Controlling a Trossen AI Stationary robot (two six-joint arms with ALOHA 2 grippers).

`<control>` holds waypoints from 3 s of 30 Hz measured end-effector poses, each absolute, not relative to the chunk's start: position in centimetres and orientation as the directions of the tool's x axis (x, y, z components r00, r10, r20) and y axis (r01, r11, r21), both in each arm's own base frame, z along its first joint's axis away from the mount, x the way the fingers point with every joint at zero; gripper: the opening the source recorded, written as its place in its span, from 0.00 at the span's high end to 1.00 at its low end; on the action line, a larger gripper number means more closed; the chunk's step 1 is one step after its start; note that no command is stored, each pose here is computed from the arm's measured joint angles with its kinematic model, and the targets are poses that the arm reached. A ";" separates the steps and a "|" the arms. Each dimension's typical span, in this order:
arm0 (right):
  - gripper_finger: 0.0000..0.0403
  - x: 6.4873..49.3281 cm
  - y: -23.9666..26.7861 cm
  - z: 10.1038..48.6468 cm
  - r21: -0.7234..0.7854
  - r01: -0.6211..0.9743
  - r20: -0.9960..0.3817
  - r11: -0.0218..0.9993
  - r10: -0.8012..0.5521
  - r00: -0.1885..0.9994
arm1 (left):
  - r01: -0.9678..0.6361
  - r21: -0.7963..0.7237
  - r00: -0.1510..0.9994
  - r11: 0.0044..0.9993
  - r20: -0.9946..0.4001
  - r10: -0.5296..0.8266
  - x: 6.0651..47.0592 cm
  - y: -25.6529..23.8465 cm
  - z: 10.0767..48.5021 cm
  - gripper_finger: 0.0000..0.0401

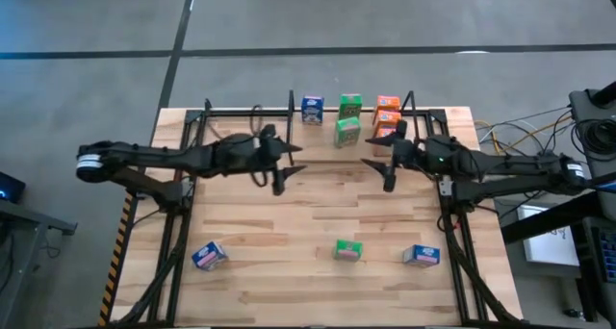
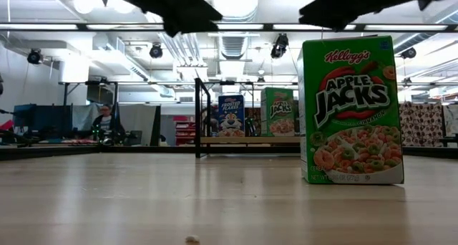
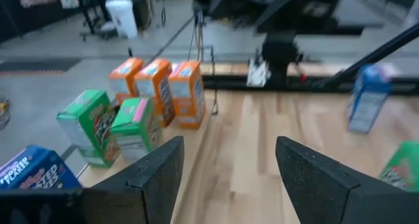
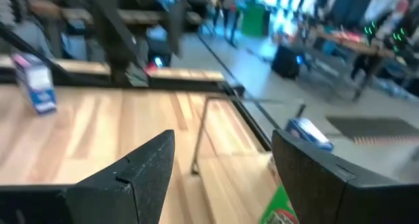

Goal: Stack cereal on shelf
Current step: Put the left green cereal box aligned with the other green cereal box on the shelf

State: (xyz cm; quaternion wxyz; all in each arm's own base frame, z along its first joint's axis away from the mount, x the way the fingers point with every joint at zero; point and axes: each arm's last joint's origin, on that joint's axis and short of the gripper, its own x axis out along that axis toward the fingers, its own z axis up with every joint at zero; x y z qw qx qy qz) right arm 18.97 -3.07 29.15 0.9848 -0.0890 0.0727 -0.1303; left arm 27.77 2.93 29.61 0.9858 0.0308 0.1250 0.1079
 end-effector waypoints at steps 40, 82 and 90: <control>0.24 30.6 -19.1 30.7 -0.210 0.020 -0.894 0.978 -0.200 0.400 | -0.200 -0.010 0.980 0.980 -0.028 0.199 19.4 1.7 29.9 0.44; 0.43 30.1 -21.3 29.1 -0.147 0.168 -0.914 0.975 -0.199 0.353 | -0.200 -0.008 0.979 0.980 -0.042 0.199 19.6 1.7 29.7 0.44; 0.41 30.0 -21.3 29.2 -0.147 0.170 -0.914 0.974 -0.199 0.354 | -0.199 -0.008 0.979 0.980 -0.043 0.199 19.6 1.7 29.7 0.44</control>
